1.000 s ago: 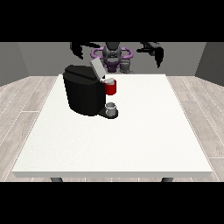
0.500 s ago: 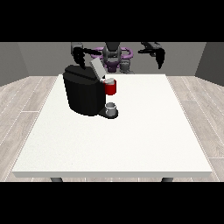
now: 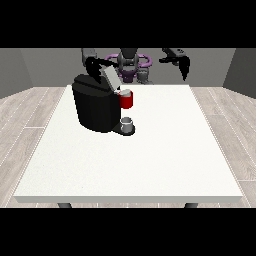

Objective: Insert the coffee pod into the coffee machine and close the lid

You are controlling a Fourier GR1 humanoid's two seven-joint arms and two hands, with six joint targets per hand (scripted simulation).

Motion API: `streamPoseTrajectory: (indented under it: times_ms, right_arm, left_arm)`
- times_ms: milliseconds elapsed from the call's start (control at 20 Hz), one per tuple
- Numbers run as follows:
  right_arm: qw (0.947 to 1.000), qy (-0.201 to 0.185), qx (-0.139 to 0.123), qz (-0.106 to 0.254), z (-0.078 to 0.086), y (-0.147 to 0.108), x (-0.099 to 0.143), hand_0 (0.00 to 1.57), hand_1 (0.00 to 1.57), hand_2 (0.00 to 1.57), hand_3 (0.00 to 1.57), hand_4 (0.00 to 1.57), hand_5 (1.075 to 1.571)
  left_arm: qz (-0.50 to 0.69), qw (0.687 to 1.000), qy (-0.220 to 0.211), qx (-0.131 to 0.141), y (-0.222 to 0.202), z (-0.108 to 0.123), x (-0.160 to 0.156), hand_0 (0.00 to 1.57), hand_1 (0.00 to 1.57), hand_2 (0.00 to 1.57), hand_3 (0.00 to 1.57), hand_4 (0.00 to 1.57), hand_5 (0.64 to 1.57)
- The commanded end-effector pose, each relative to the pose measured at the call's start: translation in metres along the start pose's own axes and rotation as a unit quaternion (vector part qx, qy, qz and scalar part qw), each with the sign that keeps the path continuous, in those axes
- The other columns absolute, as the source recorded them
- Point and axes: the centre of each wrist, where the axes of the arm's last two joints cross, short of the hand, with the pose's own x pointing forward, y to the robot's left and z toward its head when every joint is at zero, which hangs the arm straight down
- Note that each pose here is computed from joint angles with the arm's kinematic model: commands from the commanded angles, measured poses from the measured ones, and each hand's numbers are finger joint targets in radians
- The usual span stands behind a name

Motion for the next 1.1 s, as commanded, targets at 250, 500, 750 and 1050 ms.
streamPoseTrajectory:
  times_ms: [250, 500, 750, 1050]
  right_arm:
    - [0.9997, 0.016, 0.015, 0.007, -0.004, 0.022, -0.018, 0.0, 0.0, 0.0, 0.0, 0.0, 1.571]
    - [0.9996, -0.003, 0.016, 0.023, -0.022, 0.031, 0.002, 0.0, 0.0, 0.0, 0.0, 0.0, 1.571]
    - [0.9989, -0.006, 0.04, 0.026, -0.033, 0.021, 0.025, 0.0, 0.0, 0.0, 0.0, 0.08, 1.571]
    - [0.9964, -0.011, 0.071, 0.046, -0.036, 0.056, 0.031, 0.0, 0.0, 0.0, 0.0, 0.0, 1.571]
  left_arm:
    - [-0.001, 1.0, 0.012, 0.006, -0.011, 0.004, -0.002, 0.0, 0.0, 0.0, 0.0, 0.0, 1.571]
    - [-0.001, 1.0, -0.008, -0.002, 0.0, 0.001, 0.002, 0.0, 0.0, 0.0, 0.0, 0.0, 1.571]
    - [-0.009, 1.0, 0.012, 0.028, 0.005, -0.001, -0.006, 0.0, 0.0, 0.0, 0.0, 0.19, 1.571]
    - [0.0, 1.0, 0.002, 0.031, 0.008, -0.001, -0.01, 0.0, 0.0, 0.0, 0.0, 0.18, 1.571]
